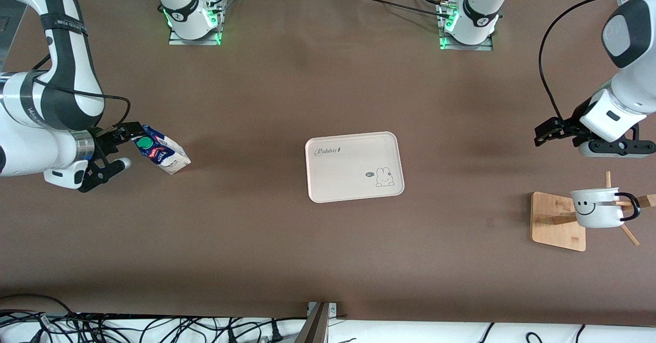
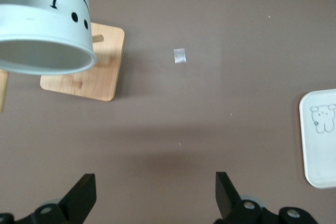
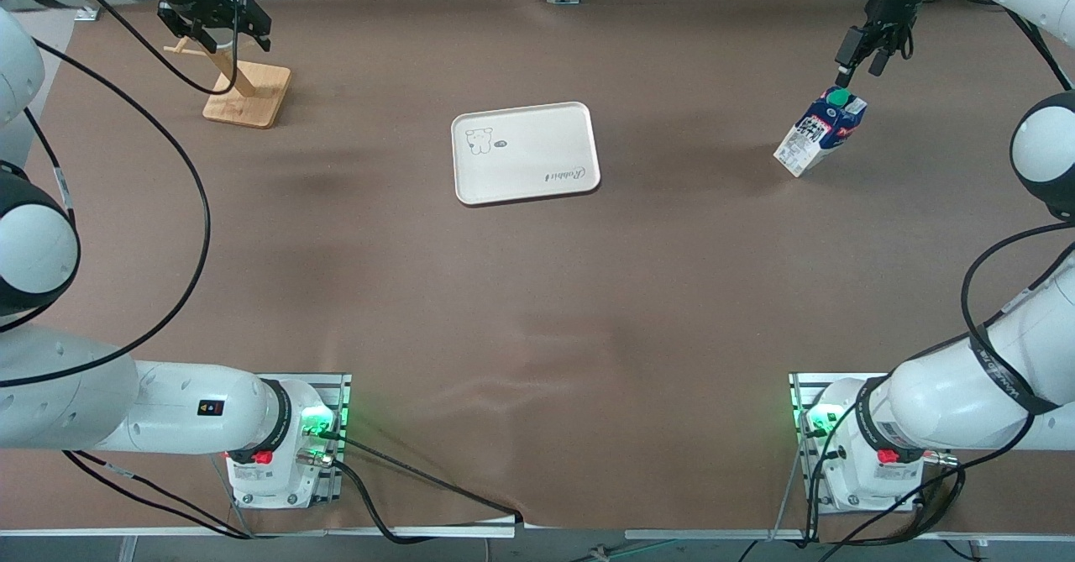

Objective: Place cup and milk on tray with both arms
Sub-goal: 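Reach the right gripper to the milk carton while the left gripper approaches the mug, then grasp the carton with the right gripper while the left gripper grasps the mug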

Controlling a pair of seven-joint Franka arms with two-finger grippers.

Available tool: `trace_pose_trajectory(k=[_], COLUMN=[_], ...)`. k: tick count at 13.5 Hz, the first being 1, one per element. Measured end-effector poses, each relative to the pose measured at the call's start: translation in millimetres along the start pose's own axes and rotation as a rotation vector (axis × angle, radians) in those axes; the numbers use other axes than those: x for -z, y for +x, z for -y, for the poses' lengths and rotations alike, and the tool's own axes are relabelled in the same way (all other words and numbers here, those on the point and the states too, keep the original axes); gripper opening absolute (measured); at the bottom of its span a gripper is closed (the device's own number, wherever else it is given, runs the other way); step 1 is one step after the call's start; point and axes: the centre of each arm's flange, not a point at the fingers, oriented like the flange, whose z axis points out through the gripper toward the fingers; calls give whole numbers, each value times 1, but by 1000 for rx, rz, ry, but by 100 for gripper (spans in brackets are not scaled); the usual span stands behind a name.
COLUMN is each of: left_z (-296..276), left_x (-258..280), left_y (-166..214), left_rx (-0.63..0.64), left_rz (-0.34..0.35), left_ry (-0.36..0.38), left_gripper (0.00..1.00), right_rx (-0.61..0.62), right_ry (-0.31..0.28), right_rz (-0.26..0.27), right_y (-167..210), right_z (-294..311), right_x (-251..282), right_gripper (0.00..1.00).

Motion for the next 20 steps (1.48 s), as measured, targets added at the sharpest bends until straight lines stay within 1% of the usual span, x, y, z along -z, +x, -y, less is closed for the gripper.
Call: trace_pose_trajectory(k=[2,4,8,9,12,16,20], left_z=[7,12,26,28,29,28,28], left_x=[-14,-17,-17,-20,-36,-55,-60], left_y=[-2,0,8,9,9,16,22], left_rx=[12,9,-47,-59,-68,-76,-104], left_rz=[-89,-160,-274,-292,-309,-379,-446], left_ry=[6,15,66,82,90,98,119], left_gripper=[100,100,100,100,100,100,100], right_rx=[16,26,35,36,44,62,64], right_ry=[-2,-13,-22,-22,-24,-36,-40], right_rz=[2,14,21,22,25,29,29], right_y=[3,3,6,6,9,16,17], right_z=[0,-2,-1,-1,2,11,11], right_x=[-7,-15,-26,-28,-34,-43,-50], right_gripper=[100,100,100,100,100,100,100])
